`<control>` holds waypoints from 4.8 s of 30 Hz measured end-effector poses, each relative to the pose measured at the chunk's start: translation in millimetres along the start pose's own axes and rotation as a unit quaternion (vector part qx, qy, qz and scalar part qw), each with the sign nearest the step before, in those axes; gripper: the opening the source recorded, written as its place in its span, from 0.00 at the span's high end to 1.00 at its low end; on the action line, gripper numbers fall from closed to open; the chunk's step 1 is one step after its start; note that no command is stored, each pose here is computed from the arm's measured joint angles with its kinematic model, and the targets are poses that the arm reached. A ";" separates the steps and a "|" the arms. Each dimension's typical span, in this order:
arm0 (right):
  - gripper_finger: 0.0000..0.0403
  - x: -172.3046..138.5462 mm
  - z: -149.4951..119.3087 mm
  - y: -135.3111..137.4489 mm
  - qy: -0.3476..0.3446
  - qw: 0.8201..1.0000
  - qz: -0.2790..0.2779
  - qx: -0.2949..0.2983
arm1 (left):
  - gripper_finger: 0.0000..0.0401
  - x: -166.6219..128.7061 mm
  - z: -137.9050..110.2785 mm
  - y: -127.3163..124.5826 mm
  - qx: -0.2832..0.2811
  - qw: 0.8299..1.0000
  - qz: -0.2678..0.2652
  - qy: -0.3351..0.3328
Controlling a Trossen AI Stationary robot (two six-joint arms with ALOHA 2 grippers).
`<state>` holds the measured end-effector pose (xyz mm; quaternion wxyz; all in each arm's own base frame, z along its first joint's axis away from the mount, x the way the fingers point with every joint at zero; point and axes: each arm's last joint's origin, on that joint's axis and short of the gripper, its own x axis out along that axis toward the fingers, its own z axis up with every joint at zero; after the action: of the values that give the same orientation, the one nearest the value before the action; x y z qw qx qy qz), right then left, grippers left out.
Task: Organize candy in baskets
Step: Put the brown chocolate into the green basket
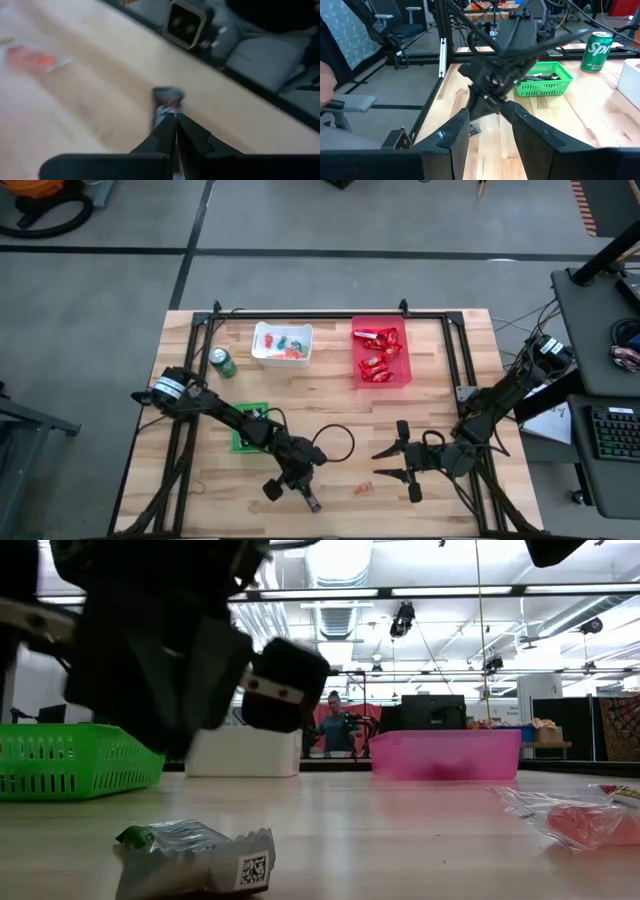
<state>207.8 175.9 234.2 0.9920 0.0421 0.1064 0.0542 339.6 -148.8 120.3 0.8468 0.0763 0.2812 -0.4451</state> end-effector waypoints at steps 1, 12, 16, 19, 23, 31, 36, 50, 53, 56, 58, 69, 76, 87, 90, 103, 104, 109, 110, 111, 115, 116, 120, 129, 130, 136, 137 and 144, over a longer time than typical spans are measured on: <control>0.65 0.0 0.0 0.0 0.000 1.000 0.000 0.000 | 1.00 1.0 2.1 -2.0 0.003 1.000 -0.008 -0.003; 0.65 0.0 -0.1 0.0 0.000 1.000 0.000 0.000 | 1.00 8.8 -4.1 -11.9 -0.010 0.996 0.065 0.058; 0.65 0.0 -0.1 0.0 0.000 1.000 0.000 0.000 | 1.00 9.6 -6.8 -11.8 -0.021 0.996 0.064 0.064; 0.65 0.0 -0.1 0.0 0.000 1.000 0.000 -0.001 | 1.00 11.5 -8.9 -10.6 -0.028 0.995 0.071 0.065; 0.65 0.0 -0.1 0.0 0.000 1.000 0.000 -0.001 | 1.00 9.5 -9.2 -7.6 -0.048 0.993 0.085 0.066; 0.65 0.0 -0.3 0.0 0.001 1.000 0.000 -0.001 | 1.00 -9.1 -4.6 -1.3 -0.057 0.978 0.173 0.099; 0.65 0.0 -0.4 -0.1 0.001 1.000 0.000 -0.004 | 1.00 -19.7 -0.4 4.0 -0.057 0.964 0.237 0.107; 0.65 0.0 -0.6 0.0 0.001 1.000 0.001 -0.021 | 0.96 -20.3 10.8 -1.1 0.041 0.986 0.147 0.061; 0.65 0.1 -1.8 -0.2 0.003 1.000 0.001 -0.023 | 0.88 -12.7 5.8 0.8 0.043 0.987 0.147 0.058; 0.65 1.7 -4.2 0.5 0.007 1.000 0.001 -0.026 | 0.77 -8.3 4.6 2.7 0.058 0.986 0.149 0.048; 0.65 3.0 -6.3 0.9 0.010 1.000 0.000 -0.029 | 0.70 -5.7 3.2 3.0 0.073 0.985 0.148 0.048; 0.65 5.3 -9.7 1.7 0.014 0.999 -0.002 -0.037 | 0.55 6.9 -11.5 4.3 0.093 0.989 0.104 0.057; 0.65 5.4 -8.5 2.0 0.012 0.999 -0.002 -0.044 | 0.56 14.6 -22.4 12.8 0.078 0.991 0.099 0.046; 0.65 5.4 -8.3 1.9 0.012 0.999 -0.003 -0.044 | 0.83 18.3 -36.0 19.4 0.082 0.991 0.085 0.056; 0.65 5.3 -8.4 2.0 0.012 0.999 -0.002 -0.044 | 0.93 18.3 -35.3 20.6 0.087 0.991 0.088 0.052; 0.65 5.3 -8.2 2.0 0.012 0.999 -0.003 -0.040 | 0.99 12.8 -28.7 24.1 0.104 0.989 0.101 0.031; 0.65 5.3 -8.2 1.9 0.012 0.999 -0.003 -0.040 | 0.99 12.3 -28.5 24.9 0.103 0.989 0.103 0.029; 0.65 5.3 -7.8 2.1 0.011 0.999 -0.002 -0.039 | 1.00 6.6 -23.9 27.4 0.096 0.989 0.115 0.020; 0.65 5.3 -7.8 2.0 0.011 0.999 -0.003 -0.039 | 1.00 5.0 -22.5 27.6 0.096 0.988 0.118 0.019; 0.65 5.3 -7.8 2.0 0.011 0.999 -0.003 -0.039 | 1.00 3.0 -20.7 27.9 0.096 0.988 0.120 0.017; 0.65 5.3 -7.8 2.1 0.011 0.999 -0.003 -0.039 | 1.00 -10.1 -6.9 30.5 0.102 0.985 0.136 -0.008; 0.65 5.3 -7.8 2.1 0.011 0.999 -0.002 -0.039 | 1.00 -13.2 -3.8 30.9 0.103 0.985 0.139 -0.015; 0.65 5.3 -7.8 2.1 0.011 0.999 -0.002 -0.039 | 1.00 -19.7 1.5 31.2 0.100 0.983 0.151 -0.019; 0.65 6.8 -8.5 2.1 0.010 0.999 -0.006 -0.032 | 1.00 -32.1 17.4 25.0 0.111 0.982 0.151 -0.036; 0.65 8.7 -9.5 1.1 0.009 1.000 -0.013 -0.022 | 1.00 -35.3 20.5 23.5 0.112 0.981 0.151 -0.037; 0.67 37.6 -31.6 -12.7 0.040 0.993 -0.081 0.071 | 1.00 -65.5 43.6 9.6 0.093 0.982 0.160 -0.043; 0.68 43.9 -32.6 -12.3 0.047 0.993 -0.071 0.075 | 1.00 -72.8 48.2 6.1 0.087 0.982 0.164 -0.044; 0.72 82.8 -44.9 -3.3 0.087 0.993 -0.056 0.063 | 1.00 -114.3 65.0 -22.3 0.023 0.978 0.205 -0.012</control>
<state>278.9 185.4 173.0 0.9758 0.0934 0.1976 -0.0047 297.4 -105.4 239.1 0.9214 0.1460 0.2393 -0.2693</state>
